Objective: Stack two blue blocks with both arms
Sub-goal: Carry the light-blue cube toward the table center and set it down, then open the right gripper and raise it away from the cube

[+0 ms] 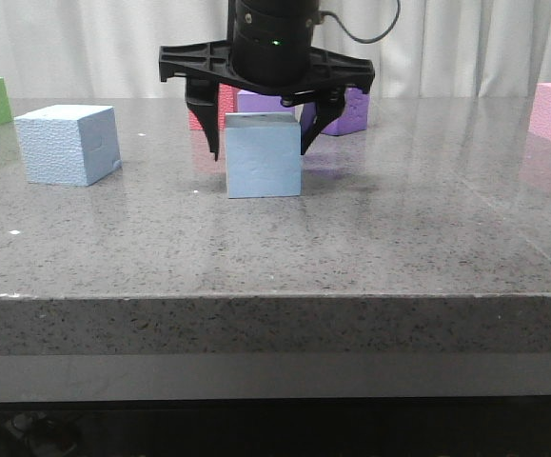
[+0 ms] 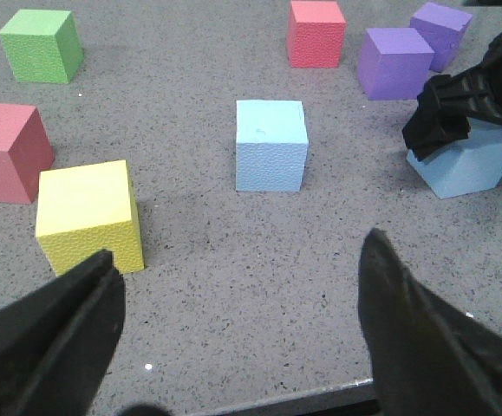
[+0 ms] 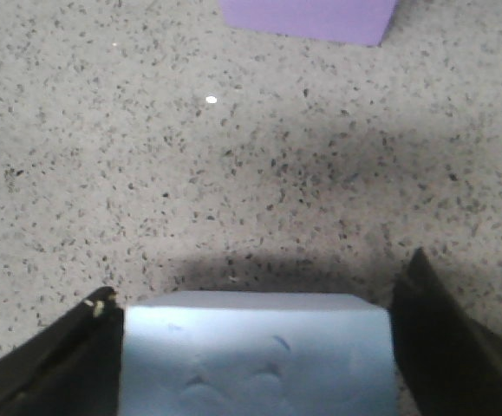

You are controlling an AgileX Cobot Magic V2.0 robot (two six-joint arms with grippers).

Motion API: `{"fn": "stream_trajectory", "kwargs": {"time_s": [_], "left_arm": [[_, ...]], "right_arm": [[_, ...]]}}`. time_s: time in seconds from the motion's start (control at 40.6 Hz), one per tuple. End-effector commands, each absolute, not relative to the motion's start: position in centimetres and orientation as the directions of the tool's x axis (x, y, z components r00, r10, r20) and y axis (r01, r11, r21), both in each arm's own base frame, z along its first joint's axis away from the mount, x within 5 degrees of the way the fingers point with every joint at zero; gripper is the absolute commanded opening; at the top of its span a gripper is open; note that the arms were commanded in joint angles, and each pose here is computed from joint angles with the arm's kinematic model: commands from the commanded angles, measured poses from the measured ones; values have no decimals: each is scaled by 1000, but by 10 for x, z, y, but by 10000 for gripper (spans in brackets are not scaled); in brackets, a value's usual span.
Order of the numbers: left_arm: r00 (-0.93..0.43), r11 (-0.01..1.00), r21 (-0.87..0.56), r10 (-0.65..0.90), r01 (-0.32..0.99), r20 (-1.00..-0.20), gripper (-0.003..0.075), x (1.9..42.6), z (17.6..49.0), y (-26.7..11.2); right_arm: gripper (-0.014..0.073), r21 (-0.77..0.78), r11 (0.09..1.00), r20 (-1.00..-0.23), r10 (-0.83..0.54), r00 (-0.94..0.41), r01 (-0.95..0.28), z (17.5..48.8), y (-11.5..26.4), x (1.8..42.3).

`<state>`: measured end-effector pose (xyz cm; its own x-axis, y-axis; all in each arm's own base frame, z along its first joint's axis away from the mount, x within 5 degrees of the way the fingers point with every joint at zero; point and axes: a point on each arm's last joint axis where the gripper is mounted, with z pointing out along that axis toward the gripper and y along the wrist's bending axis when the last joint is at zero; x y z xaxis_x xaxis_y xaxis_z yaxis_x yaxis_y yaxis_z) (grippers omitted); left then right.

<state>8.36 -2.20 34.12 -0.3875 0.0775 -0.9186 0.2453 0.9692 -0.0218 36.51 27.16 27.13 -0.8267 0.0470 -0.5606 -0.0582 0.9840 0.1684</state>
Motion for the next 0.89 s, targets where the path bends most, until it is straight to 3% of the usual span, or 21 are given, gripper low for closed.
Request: {"fn": "stream_trajectory", "kwargs": {"time_s": [0.0, 0.222, 0.518, 0.666, 0.863], "left_arm": [[-313, 967, -19, 63, 253, -948, 547, 86, 356, -23], [-313, 967, -19, 63, 253, -948, 547, 86, 356, -23], [-310, 968, -17, 64, 252, -949, 547, 87, 356, -23], [-307, 968, -17, 63, 252, -950, 547, 87, 357, -23], [-293, 967, -17, 59, 253, -954, 547, 87, 358, -23]], "right_arm": [[647, 238, 966, -651, 86, -754, -95, 312, 269, 363], [645, 242, 966, -668, 96, -738, -94, 344, 261, 353], [645, 60, 943, -736, -180, -652, -328, 407, 223, 305], [645, 68, 878, -745, -272, -610, -474, 418, 200, 273], [644, 31, 846, -809, -292, -511, -533, 412, 156, 230]]}}
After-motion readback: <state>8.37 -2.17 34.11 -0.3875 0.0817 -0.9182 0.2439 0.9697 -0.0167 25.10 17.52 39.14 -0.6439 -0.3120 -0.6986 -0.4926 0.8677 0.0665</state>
